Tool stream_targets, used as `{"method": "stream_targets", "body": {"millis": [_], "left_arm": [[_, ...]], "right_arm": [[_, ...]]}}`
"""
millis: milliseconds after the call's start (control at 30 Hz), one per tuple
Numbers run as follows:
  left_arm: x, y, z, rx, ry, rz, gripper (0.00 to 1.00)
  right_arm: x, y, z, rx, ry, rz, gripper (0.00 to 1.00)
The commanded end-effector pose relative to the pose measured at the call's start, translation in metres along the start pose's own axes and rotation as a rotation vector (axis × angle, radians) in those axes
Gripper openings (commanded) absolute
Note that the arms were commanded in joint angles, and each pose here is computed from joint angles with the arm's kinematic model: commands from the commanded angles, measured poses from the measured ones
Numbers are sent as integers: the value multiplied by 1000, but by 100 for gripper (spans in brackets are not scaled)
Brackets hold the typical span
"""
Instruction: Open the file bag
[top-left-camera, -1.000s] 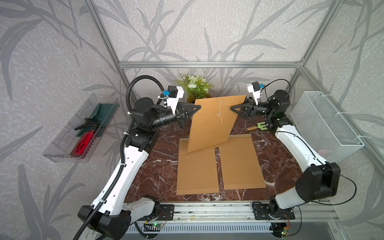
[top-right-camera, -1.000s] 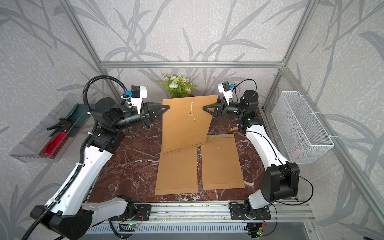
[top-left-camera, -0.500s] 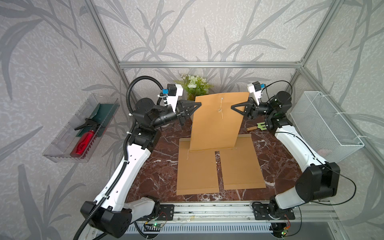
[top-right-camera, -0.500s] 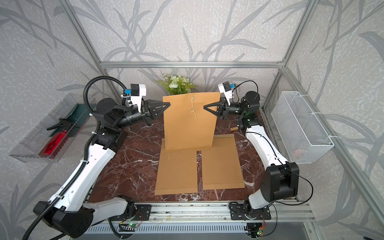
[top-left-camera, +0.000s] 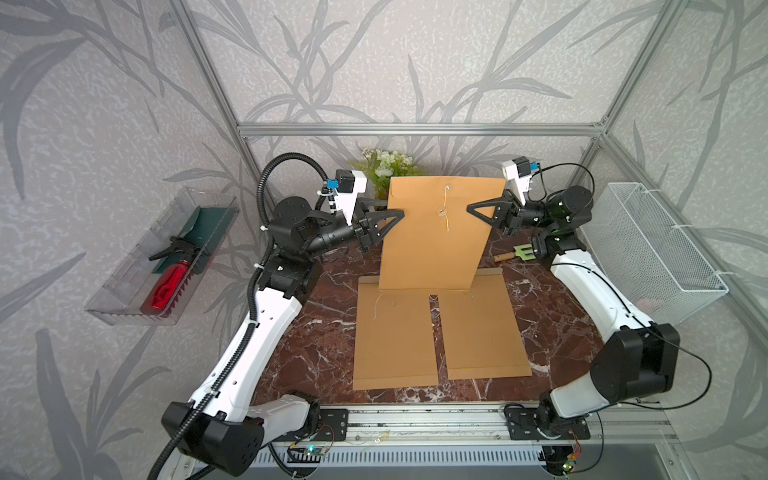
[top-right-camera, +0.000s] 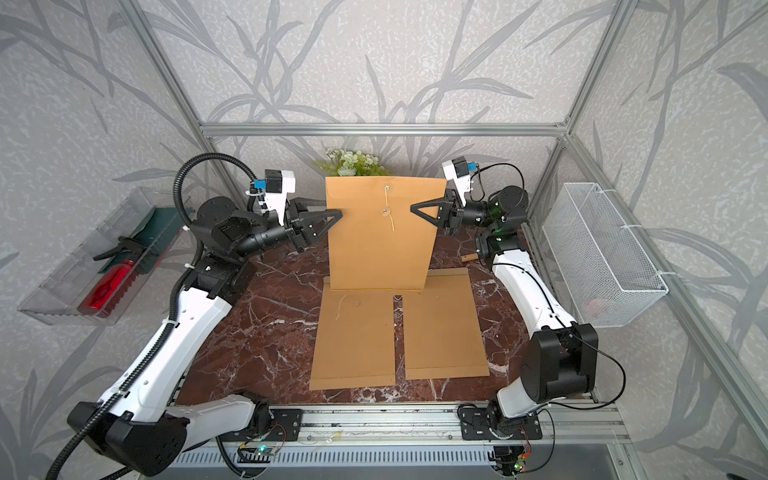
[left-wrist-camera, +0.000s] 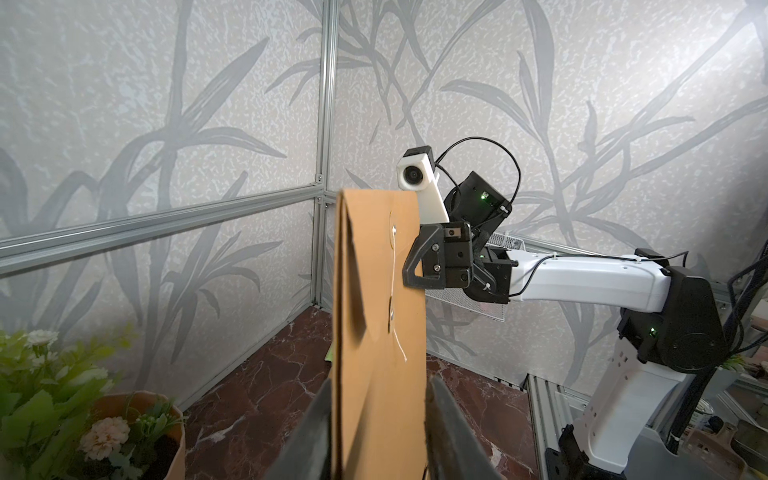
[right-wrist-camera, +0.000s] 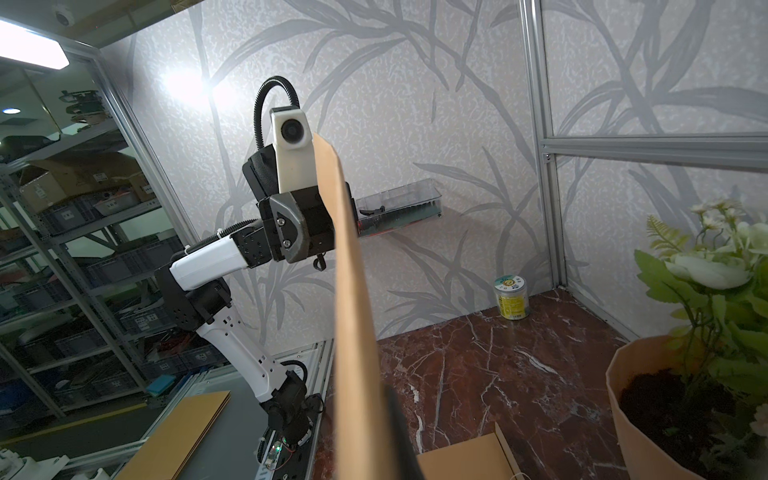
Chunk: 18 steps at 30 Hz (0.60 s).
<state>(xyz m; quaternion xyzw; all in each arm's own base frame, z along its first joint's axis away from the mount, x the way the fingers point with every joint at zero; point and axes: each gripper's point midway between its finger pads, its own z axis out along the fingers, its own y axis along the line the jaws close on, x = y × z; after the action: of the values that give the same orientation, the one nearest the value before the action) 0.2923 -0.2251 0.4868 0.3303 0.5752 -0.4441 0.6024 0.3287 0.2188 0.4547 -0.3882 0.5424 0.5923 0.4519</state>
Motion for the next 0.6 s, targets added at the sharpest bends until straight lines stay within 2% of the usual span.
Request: {"method": "stream_targets", "body": {"millis": [0, 467, 567], "left_arm": [[-2, 0, 1, 0, -3, 21, 35], [-17, 11, 25, 62, -47, 1, 35], [-22, 11, 28, 78, -63, -5, 33]], "right_arm": [[-19, 12, 0, -22, -20, -57, 0], [-19, 24, -1, -40, -1, -65, 0], [-18, 23, -1, -39, 1, -61, 0]]}}
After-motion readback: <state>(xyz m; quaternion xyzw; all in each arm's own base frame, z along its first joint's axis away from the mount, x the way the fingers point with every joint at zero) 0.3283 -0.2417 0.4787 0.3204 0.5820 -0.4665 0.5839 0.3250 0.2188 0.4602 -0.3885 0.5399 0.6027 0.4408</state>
